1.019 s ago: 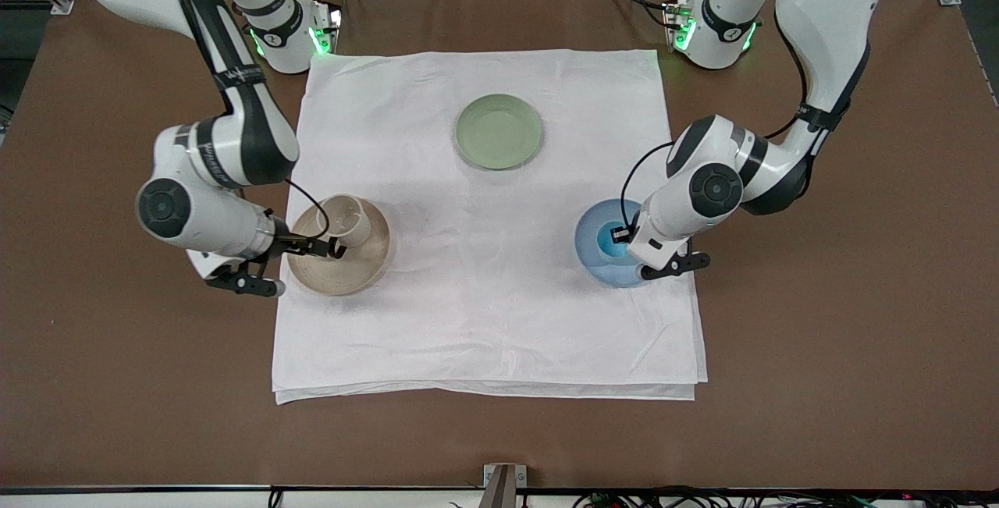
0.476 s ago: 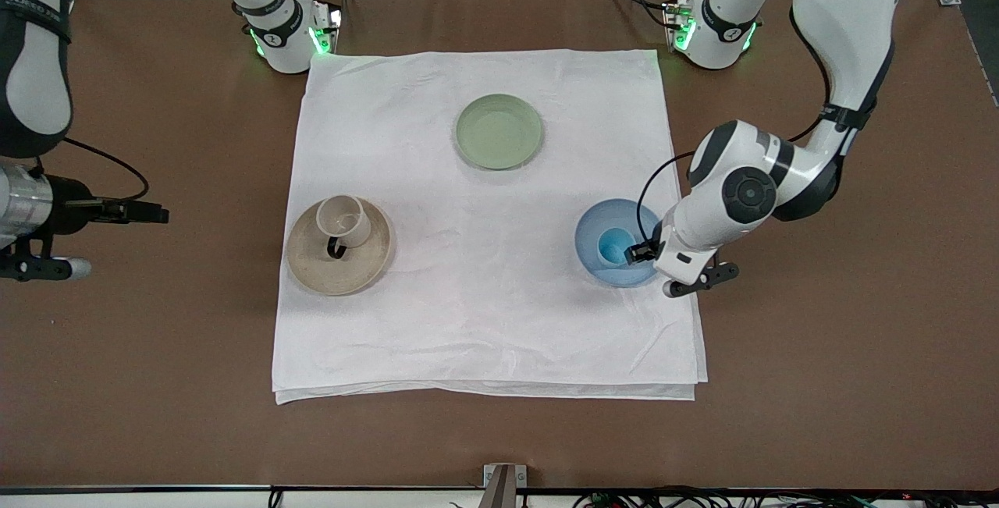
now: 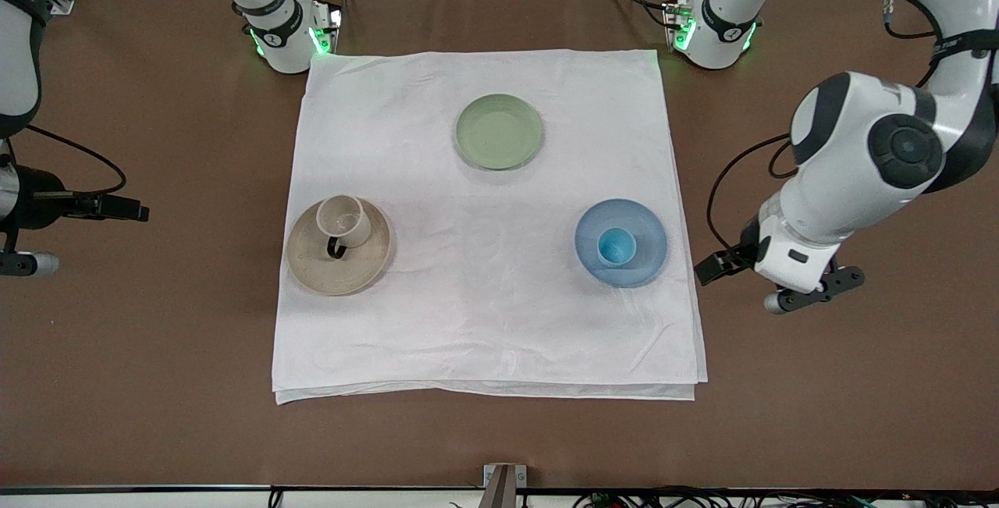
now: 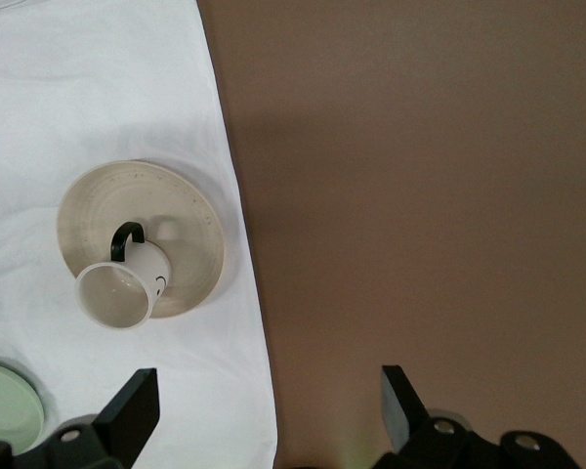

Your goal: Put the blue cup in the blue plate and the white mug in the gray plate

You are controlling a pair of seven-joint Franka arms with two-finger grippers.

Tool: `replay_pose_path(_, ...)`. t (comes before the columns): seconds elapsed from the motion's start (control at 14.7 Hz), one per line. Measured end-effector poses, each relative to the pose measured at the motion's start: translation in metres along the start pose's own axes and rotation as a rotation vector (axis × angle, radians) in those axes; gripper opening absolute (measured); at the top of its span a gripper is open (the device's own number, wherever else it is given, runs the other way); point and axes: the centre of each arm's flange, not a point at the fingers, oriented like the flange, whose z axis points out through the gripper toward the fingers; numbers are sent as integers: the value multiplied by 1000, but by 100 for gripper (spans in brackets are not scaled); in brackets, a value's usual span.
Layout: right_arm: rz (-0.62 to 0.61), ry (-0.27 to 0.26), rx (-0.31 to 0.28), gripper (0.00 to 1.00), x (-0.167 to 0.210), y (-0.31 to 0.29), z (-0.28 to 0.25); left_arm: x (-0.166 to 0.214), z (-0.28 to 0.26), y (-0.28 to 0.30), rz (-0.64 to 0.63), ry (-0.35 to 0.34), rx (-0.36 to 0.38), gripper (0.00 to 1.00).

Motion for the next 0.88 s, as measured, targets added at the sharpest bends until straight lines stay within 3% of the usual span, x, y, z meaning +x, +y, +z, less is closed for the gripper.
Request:
replay_pose_path(0.41,-13,19,-5,100,-19,-7,-23,-4,-115,-58,186,15,93,100)
replay_pose_path(0.61,-27,50,-38,100,-53,-14,-45,-25,-155,-84,244,-18,161,100)
replay_pose_path(0.88,-29,81,-35,100,-102,-17,-59,-51,-172,-98,245,-45,165,100)
